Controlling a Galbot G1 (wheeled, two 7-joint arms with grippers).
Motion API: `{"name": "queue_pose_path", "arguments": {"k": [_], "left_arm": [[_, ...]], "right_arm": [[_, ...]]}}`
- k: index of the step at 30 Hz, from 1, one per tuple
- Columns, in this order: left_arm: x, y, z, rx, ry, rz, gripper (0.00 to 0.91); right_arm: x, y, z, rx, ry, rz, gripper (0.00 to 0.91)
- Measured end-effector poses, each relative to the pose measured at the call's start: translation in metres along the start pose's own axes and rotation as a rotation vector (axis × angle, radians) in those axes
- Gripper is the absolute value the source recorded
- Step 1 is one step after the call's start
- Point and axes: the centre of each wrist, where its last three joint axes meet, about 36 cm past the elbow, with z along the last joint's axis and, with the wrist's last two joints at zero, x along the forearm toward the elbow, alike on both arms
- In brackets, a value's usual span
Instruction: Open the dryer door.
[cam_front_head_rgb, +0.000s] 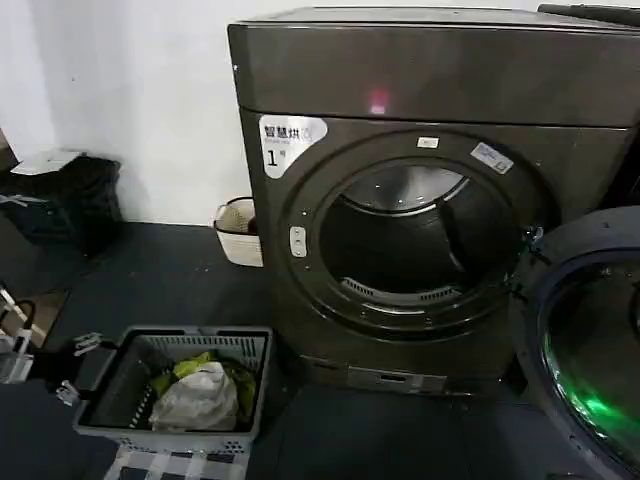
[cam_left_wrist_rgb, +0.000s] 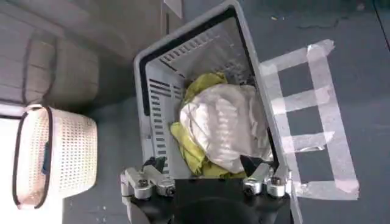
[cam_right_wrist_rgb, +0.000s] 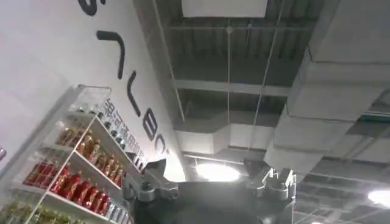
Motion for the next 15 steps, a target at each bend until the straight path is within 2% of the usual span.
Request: {"name": "queue_pose_path", "arguments": {"k": [15], "left_arm": [[0.0034, 0.0041, -0.0018, 0.007, 0.011, -0.005, 0.907]], "right_arm": [[0.0015, 0.0016, -0.0007, 0.0, -0.002, -0.006, 0.907]]}}
